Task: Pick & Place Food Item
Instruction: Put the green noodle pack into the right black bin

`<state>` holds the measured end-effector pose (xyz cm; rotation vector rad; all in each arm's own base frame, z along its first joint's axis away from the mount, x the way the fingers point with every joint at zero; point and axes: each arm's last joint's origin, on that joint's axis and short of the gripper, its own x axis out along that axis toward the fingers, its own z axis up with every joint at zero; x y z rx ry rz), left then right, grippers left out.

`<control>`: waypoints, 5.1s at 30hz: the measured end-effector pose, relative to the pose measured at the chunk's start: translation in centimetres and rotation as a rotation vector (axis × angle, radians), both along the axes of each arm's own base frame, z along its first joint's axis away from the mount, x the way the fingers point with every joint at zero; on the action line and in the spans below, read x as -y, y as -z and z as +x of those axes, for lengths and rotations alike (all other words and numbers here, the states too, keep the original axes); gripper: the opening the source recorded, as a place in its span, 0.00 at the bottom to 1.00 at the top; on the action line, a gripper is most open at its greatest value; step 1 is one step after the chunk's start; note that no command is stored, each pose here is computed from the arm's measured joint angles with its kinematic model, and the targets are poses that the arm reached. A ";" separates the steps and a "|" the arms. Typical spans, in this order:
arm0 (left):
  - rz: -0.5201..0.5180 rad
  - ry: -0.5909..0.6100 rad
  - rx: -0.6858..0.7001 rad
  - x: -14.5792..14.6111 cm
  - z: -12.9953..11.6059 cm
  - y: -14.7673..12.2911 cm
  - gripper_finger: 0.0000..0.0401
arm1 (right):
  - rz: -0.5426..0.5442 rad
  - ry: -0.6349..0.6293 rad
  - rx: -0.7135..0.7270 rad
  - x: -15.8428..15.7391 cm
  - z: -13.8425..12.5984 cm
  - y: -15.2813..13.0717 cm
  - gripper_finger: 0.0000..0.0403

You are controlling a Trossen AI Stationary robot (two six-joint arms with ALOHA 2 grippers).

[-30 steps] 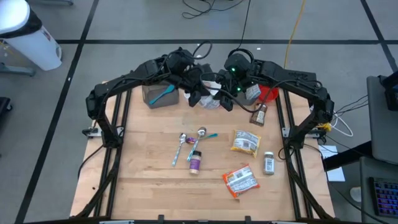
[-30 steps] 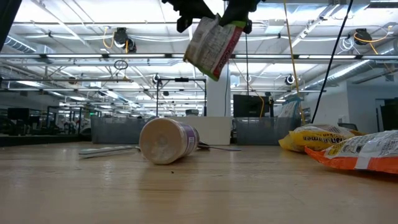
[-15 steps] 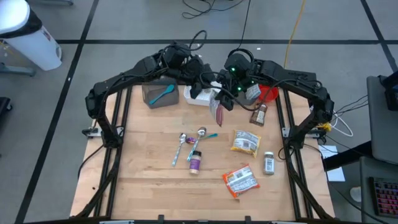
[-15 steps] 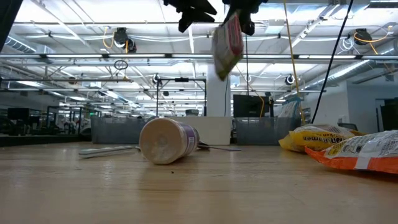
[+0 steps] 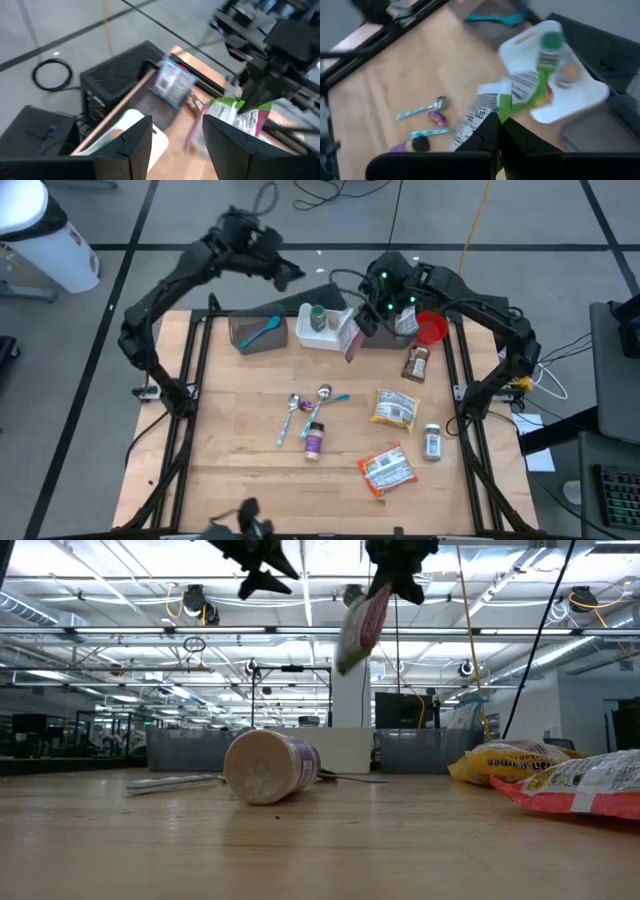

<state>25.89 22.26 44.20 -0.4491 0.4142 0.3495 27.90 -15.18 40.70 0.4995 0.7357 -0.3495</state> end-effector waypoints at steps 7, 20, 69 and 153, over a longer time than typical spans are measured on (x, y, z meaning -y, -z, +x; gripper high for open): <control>-0.033 -0.060 -0.037 -1.0 -3.0 -0.3 0.46 | -0.006 0.222 0.003 3.4 -2.1 -0.2 0.00; 0.006 0.147 -0.075 -1.3 -3.1 1.9 0.46 | -0.073 0.539 -0.094 5.8 -4.3 0.3 0.00; -0.060 0.400 0.076 5.4 -5.1 4.1 0.46 | -0.014 0.724 -0.288 5.5 -6.2 11.6 0.00; -0.003 0.336 0.086 5.0 -4.8 3.7 0.46 | -0.031 0.852 -0.312 6.0 -7.8 15.2 0.01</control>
